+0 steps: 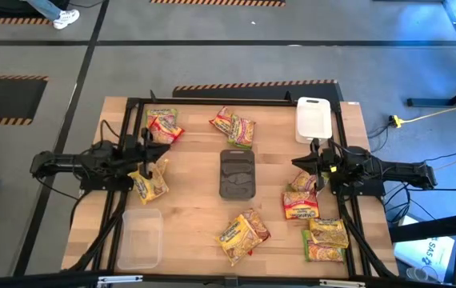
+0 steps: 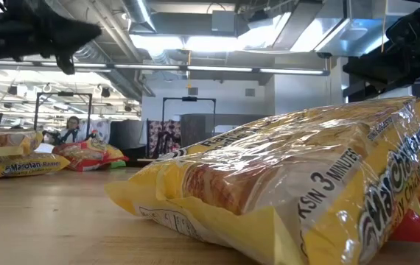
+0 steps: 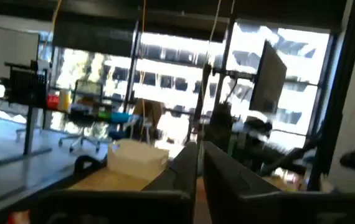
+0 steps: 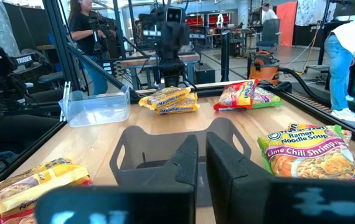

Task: Sort Maruchan noodles
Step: Put the yellow noodle pack into the black bin

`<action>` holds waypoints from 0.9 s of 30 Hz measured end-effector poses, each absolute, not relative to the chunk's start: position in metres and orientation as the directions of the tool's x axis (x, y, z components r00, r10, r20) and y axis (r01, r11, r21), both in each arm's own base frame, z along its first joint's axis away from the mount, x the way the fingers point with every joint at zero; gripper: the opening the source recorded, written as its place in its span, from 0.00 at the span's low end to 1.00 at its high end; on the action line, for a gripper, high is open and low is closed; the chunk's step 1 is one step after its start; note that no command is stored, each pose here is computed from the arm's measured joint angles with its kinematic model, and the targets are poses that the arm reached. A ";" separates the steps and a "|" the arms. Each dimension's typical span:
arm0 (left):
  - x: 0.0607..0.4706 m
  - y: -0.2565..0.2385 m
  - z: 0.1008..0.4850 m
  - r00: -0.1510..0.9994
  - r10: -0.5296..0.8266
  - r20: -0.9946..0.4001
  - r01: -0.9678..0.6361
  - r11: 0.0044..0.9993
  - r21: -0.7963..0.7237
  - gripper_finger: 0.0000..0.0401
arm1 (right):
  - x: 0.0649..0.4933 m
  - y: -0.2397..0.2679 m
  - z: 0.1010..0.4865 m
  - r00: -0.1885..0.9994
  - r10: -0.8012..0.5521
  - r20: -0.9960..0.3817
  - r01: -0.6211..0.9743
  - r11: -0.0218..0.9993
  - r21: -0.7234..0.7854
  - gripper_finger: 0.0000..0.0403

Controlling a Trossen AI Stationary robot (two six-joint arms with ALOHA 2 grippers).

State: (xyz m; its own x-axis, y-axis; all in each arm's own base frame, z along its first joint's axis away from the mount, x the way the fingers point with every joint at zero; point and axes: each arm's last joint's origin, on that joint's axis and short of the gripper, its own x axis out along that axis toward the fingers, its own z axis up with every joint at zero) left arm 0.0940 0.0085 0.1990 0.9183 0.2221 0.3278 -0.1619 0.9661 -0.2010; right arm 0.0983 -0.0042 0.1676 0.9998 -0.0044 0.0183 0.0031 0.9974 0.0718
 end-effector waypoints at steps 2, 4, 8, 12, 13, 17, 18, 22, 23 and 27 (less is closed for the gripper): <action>0.092 0.009 0.204 0.897 0.227 0.380 -0.156 0.965 -0.209 0.05 | 0.098 -0.005 0.170 0.998 -0.039 0.041 0.036 0.997 0.070 0.03; 0.090 0.009 0.208 0.874 0.247 0.419 -0.172 0.963 -0.209 0.05 | 0.098 -0.007 0.172 0.994 -0.087 0.068 0.080 0.992 0.097 0.03; 0.090 0.009 0.211 0.863 0.240 0.444 -0.147 0.961 -0.235 0.05 | 0.097 -0.007 0.178 0.987 -0.104 0.125 0.082 0.982 0.171 0.03; 0.096 0.007 0.210 0.890 0.216 0.400 -0.122 0.961 -0.247 0.05 | 0.098 -0.009 0.181 0.976 -0.155 0.155 0.116 0.965 0.237 0.03; 0.099 0.007 0.211 0.900 0.208 0.383 -0.119 0.962 -0.245 0.05 | 0.099 -0.009 0.182 0.975 -0.152 0.165 0.109 0.963 0.248 0.03; 0.113 0.003 0.221 0.936 0.179 0.304 -0.110 0.966 -0.232 0.05 | 0.104 -0.008 0.182 0.979 -0.135 0.150 0.084 0.948 0.306 0.03; 0.118 0.002 0.225 0.943 0.171 0.285 -0.106 0.967 -0.230 0.05 | 0.106 -0.008 0.181 0.982 -0.134 0.135 0.085 0.945 0.316 0.03; 0.138 -0.005 0.244 0.966 0.117 0.229 -0.069 0.976 -0.209 0.05 | 0.113 -0.008 0.193 0.989 -0.112 0.091 0.075 0.939 0.336 0.03; 0.145 -0.007 0.247 0.972 0.102 0.210 -0.059 0.978 -0.201 0.05 | 0.116 -0.008 0.196 0.992 -0.104 0.077 0.072 0.939 0.336 0.03; 0.171 -0.021 0.253 0.992 0.039 0.117 -0.016 0.981 -0.191 0.05 | 0.133 -0.008 0.211 0.998 -0.056 0.001 0.052 0.933 0.357 0.03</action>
